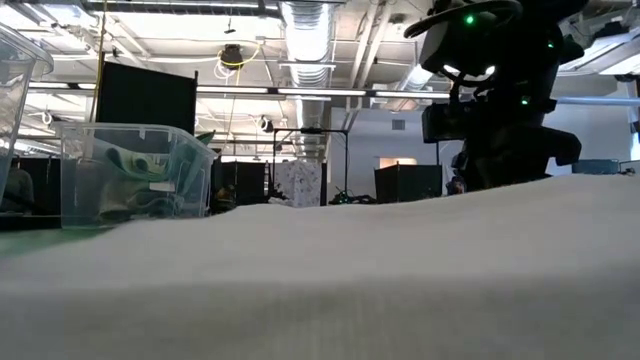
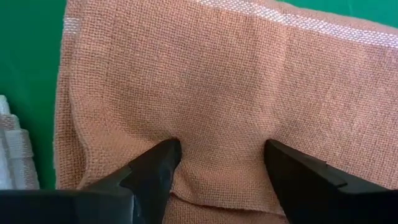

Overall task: Sort towels by color in basket
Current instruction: Put the brown patterned towel into the bottom transparent bin

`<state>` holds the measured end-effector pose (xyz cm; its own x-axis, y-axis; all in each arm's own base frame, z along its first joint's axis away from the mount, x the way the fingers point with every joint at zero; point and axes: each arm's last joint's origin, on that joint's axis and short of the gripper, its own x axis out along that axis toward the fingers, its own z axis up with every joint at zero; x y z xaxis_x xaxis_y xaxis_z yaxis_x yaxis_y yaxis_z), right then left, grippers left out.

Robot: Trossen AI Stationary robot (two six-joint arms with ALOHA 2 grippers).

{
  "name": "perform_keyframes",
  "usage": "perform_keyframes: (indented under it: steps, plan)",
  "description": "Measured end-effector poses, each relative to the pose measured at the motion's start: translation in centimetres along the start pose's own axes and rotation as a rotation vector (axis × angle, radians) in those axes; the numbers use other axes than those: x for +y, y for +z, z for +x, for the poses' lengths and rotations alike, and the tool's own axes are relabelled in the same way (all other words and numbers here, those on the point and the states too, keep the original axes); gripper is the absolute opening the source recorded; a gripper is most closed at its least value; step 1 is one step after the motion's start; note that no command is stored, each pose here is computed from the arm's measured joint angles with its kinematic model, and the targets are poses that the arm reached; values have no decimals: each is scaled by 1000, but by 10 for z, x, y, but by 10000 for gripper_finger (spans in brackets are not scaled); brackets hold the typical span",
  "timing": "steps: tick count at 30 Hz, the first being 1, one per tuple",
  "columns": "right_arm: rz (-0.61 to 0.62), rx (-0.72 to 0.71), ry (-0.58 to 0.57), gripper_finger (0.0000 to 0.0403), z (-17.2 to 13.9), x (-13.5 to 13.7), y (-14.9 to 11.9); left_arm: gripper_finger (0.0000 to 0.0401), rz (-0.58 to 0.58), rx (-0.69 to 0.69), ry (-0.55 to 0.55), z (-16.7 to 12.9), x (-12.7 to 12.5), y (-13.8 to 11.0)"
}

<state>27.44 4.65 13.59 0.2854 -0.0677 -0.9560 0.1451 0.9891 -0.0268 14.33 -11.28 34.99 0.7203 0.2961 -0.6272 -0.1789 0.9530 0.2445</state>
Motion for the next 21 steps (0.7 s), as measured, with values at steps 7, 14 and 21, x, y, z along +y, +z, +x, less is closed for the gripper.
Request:
perform_keyframes:
  steps: [7, 14, 21]
  plan:
    - [8, -16, 9, 225, 1, -3, 3, 226, -8, 0, 0, 0, 0, 0]
    - [4, -21, 7, 102, 2, -6, 4, 226, -10, 0, 0, 0, 0, 0]
    - [-14, -40, 13, 41, 2, -5, 6, 226, -9, 0, 1, 0, 0, 0]
